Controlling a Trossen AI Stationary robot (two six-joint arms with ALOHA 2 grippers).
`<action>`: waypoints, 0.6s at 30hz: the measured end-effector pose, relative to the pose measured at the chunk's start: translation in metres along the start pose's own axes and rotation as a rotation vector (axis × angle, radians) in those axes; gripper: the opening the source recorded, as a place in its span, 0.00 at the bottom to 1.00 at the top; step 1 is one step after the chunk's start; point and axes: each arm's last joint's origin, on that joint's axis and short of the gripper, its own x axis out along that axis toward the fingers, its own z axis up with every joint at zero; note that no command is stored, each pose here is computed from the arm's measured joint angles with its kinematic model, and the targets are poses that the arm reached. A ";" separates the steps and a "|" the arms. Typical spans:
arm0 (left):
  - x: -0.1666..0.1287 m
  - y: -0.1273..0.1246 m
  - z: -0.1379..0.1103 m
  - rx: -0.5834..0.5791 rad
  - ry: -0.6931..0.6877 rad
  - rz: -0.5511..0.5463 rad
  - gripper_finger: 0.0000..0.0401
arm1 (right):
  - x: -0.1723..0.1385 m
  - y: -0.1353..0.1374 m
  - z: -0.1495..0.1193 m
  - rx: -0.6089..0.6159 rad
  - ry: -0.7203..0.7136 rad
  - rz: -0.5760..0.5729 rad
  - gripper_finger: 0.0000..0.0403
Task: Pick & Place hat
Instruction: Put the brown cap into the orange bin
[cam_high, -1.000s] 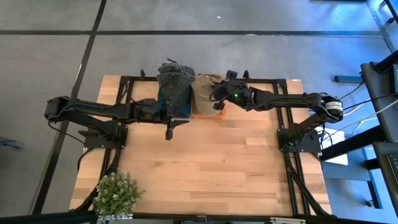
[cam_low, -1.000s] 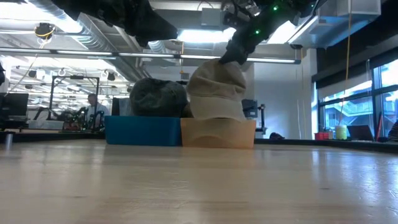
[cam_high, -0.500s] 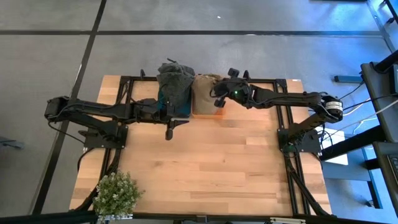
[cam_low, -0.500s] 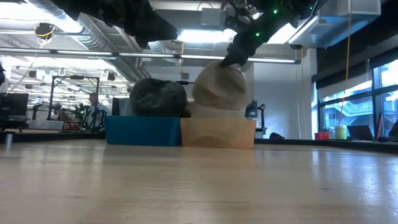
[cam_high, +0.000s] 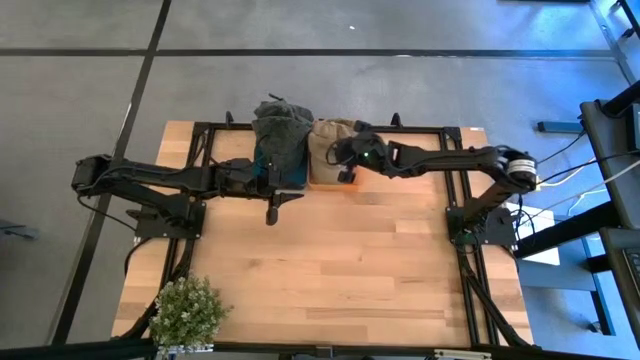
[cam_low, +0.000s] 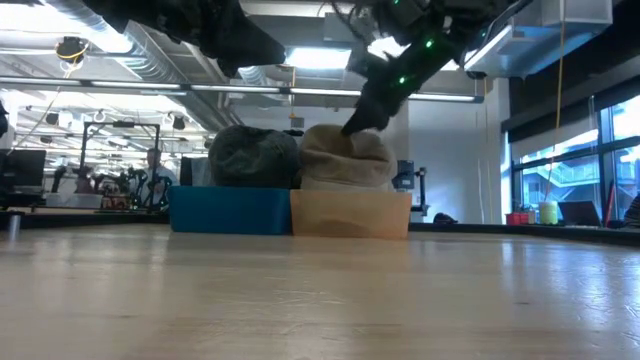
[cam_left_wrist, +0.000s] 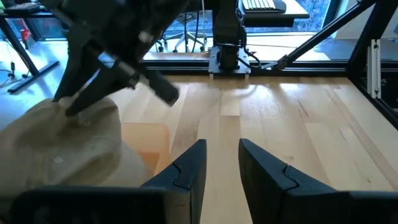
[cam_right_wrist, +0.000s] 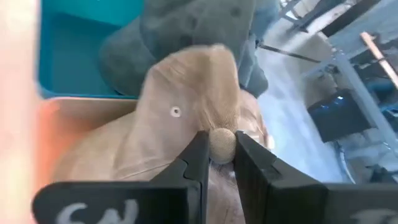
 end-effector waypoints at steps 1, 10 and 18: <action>0.000 0.000 0.000 0.000 0.001 0.000 0.22 | 0.004 0.002 -0.001 -0.006 0.011 -0.018 0.14; 0.000 0.000 -0.004 -0.021 0.043 0.000 0.22 | 0.026 0.007 -0.014 -0.113 0.135 -0.191 0.31; 0.000 0.000 -0.004 -0.023 0.045 0.000 0.22 | 0.009 0.002 0.001 -0.162 0.073 -0.228 0.33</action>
